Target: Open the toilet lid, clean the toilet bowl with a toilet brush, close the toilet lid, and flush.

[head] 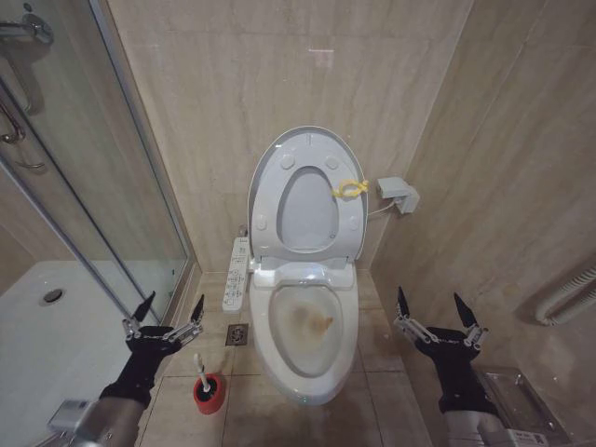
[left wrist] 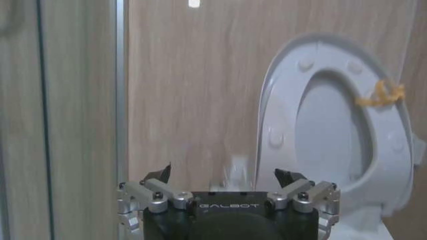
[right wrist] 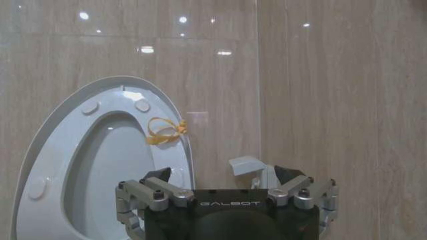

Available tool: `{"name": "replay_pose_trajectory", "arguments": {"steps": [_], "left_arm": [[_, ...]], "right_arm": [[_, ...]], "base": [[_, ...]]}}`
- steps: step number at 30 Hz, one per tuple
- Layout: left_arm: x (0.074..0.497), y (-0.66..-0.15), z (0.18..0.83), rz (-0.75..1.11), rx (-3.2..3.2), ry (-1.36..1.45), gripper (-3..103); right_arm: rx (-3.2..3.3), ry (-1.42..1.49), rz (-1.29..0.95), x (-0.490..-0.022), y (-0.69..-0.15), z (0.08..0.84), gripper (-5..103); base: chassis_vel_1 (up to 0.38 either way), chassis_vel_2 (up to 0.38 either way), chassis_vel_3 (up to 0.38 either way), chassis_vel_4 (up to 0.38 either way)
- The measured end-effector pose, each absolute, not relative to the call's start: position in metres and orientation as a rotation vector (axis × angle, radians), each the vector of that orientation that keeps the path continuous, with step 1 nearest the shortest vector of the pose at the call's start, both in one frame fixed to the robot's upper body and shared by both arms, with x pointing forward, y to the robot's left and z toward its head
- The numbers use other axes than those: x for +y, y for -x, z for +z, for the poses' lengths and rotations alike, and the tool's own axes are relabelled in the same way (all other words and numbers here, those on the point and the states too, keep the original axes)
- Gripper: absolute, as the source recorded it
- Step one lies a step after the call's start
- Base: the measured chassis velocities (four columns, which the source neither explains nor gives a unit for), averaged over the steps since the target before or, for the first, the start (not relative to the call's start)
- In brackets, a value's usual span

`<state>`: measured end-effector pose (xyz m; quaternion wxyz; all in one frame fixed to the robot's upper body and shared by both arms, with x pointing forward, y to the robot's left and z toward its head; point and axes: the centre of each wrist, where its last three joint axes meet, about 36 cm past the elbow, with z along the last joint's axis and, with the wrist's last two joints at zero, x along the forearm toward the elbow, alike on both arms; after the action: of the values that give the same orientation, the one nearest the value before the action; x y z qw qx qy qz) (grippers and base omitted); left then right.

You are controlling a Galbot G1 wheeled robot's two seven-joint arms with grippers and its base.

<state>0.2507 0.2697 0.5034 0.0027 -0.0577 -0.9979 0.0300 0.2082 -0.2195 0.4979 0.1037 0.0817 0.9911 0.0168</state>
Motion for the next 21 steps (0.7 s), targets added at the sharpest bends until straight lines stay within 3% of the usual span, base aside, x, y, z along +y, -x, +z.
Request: {"name": "replay_pose_trajectory", "arguments": {"steps": [7,16,21], "left_arm": [[0.271,-0.264,0.506,0.165,-3.002,0.265,100],[0.274,-0.259,0.468,0.042,-3.070,0.248,100],[0.291,-0.257,0.414,-0.103,-3.077,0.264,100]], "right_arm": [[2.924,-0.241,0.050,-0.219,-0.208,0.498,100],[2.924,-0.241,0.050,-0.220,-0.208,0.498,100],[2.923,-0.241,0.050,-0.220,-0.208,0.498,100]], "base": [[0.000,0.000,0.000,0.000],[0.000,0.000,0.000,0.000],[0.000,0.000,0.000,0.000]]}}
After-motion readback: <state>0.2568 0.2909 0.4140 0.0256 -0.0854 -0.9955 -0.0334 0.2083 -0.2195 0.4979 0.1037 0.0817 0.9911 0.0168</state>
